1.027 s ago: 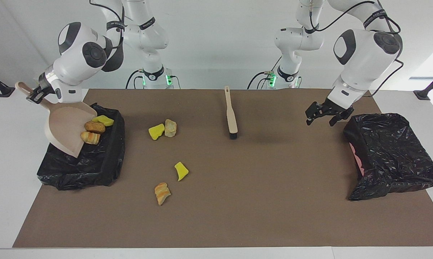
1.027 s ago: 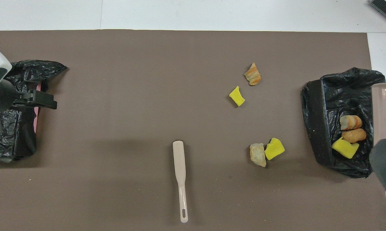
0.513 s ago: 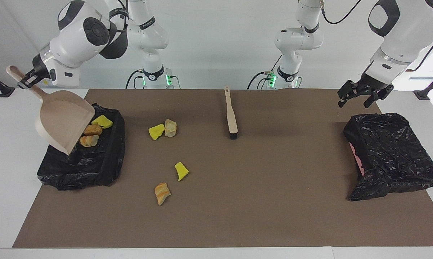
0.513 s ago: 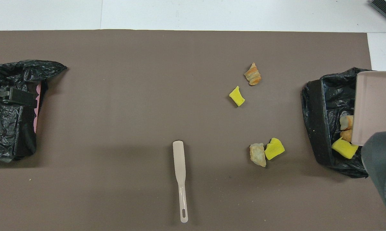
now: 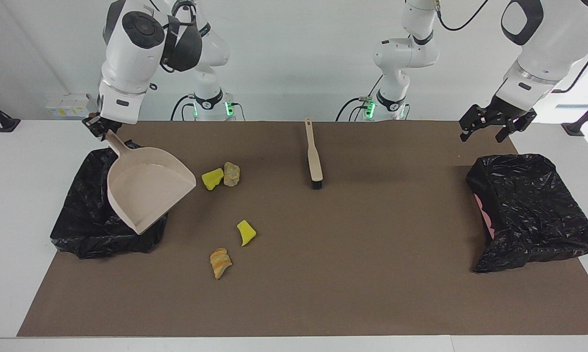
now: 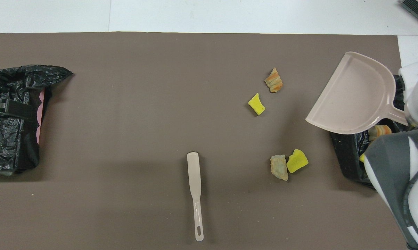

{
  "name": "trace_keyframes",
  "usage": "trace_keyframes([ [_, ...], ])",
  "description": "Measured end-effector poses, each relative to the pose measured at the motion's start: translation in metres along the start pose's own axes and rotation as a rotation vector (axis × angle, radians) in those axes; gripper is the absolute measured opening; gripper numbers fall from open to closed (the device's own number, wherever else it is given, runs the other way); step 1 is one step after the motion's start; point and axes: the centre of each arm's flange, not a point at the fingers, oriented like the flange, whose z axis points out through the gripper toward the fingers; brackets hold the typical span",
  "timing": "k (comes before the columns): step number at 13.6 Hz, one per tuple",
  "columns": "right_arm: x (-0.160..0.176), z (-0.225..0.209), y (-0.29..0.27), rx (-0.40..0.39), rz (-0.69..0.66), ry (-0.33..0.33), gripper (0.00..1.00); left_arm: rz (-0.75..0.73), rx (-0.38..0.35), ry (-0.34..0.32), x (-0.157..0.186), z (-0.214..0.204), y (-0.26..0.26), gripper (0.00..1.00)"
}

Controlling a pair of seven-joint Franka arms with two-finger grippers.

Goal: Sweep and dump trash in bin
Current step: 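Bring the empty dustpan back and set it down with the right gripper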

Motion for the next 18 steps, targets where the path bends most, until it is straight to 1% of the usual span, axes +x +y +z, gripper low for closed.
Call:
trace_keyframes([
  [1,0.015,-0.007,-0.005,0.043,0.086,0.055,0.31,0.022,0.0,0.0,-0.001,0.0,0.0,1.0],
  [2,0.033,-0.014,-0.012,0.081,0.173,0.094,0.31,0.035,0.0,0.0,-0.002,-0.001,-0.001,1.0],
  [4,0.073,-0.022,-0.031,0.193,0.362,0.15,0.31,0.036,0.0,-0.002,-0.003,-0.001,-0.003,1.0],
  [5,0.093,-0.024,-0.039,0.238,0.444,0.156,0.31,0.037,0.0,-0.001,-0.003,-0.001,-0.003,1.0],
  [6,0.115,-0.027,-0.047,0.265,0.507,0.157,0.31,0.039,0.0,-0.001,-0.003,-0.001,-0.002,1.0],
  [9,0.188,-0.042,-0.071,0.317,0.651,0.165,0.31,0.038,0.0,-0.001,-0.003,-0.001,-0.002,1.0],
  [12,0.256,-0.058,-0.102,0.4,0.79,0.18,0.31,0.037,0.0,-0.001,-0.003,-0.001,-0.003,1.0],
  [15,0.325,-0.057,-0.143,0.447,0.883,0.199,0.31,0.037,0.0,-0.001,-0.003,-0.001,-0.003,1.0],
  [16,0.348,-0.051,-0.16,0.473,0.911,0.208,0.31,0.037,0.0,-0.001,-0.003,-0.001,-0.003,1.0],
  [18,0.378,-0.044,-0.19,0.554,0.926,0.206,0.31,0.037,0.0,-0.001,-0.003,-0.001,-0.003,1.0],
])
